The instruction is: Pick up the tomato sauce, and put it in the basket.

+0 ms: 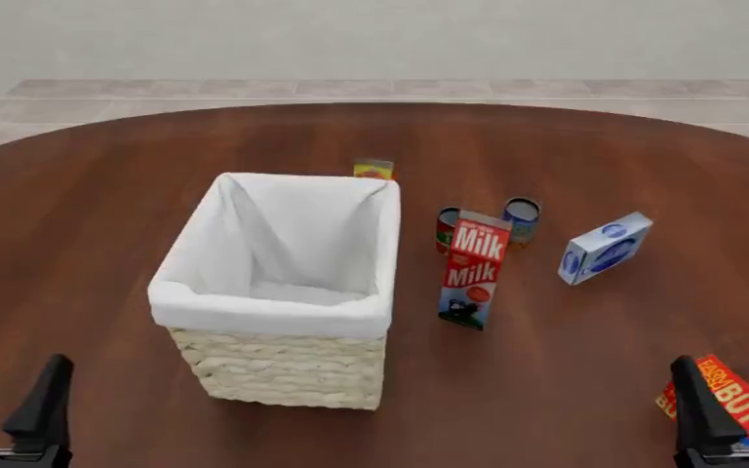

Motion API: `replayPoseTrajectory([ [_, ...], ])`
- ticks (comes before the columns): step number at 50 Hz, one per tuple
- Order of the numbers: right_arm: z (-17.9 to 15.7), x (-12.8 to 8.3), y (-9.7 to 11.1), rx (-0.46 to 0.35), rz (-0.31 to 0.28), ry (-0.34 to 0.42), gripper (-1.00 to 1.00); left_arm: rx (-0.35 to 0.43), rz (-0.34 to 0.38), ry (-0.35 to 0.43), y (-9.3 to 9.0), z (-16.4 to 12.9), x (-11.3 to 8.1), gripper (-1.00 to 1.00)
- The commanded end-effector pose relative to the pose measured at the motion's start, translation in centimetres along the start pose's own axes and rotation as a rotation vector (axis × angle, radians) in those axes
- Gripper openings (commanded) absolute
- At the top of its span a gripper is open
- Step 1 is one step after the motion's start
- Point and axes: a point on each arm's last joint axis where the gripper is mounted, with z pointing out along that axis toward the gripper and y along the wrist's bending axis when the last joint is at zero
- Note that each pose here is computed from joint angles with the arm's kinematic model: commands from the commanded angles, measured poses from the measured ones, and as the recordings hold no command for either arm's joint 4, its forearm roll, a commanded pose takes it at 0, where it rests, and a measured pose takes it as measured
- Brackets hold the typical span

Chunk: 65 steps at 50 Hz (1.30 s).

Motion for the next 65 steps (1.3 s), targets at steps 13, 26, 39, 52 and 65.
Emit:
replayPoseTrajectory([
  [13,0.0,-0.1,-0.1,0.012,-0.001,0.000,1.00,0.011,-0.002,0.001,-0.1,0.0,0.1,1.00],
  [26,0.0,-0.3,-0.1,0.012,-0.001,0.000,1.00,0.012,0.003,-0.002,-0.1,0.0,-0.4,1.00],
  [39,2.9,-7.0,0.5,-0.065,0.035,0.143,1.00,0.012,0.003,-0.001,-0.1,0.0,-0.6,1.00],
  [52,7.2,-13.9,1.5,-0.109,0.095,0.343,1.00,0.013,0.009,-0.006,-0.1,0.0,-0.6,1.00],
  [65,12.0,-20.0,2.9,-0.162,0.045,0.509,1.00,0.012,0.006,-0.003,-0.1,0.0,-0.6,1.00],
])
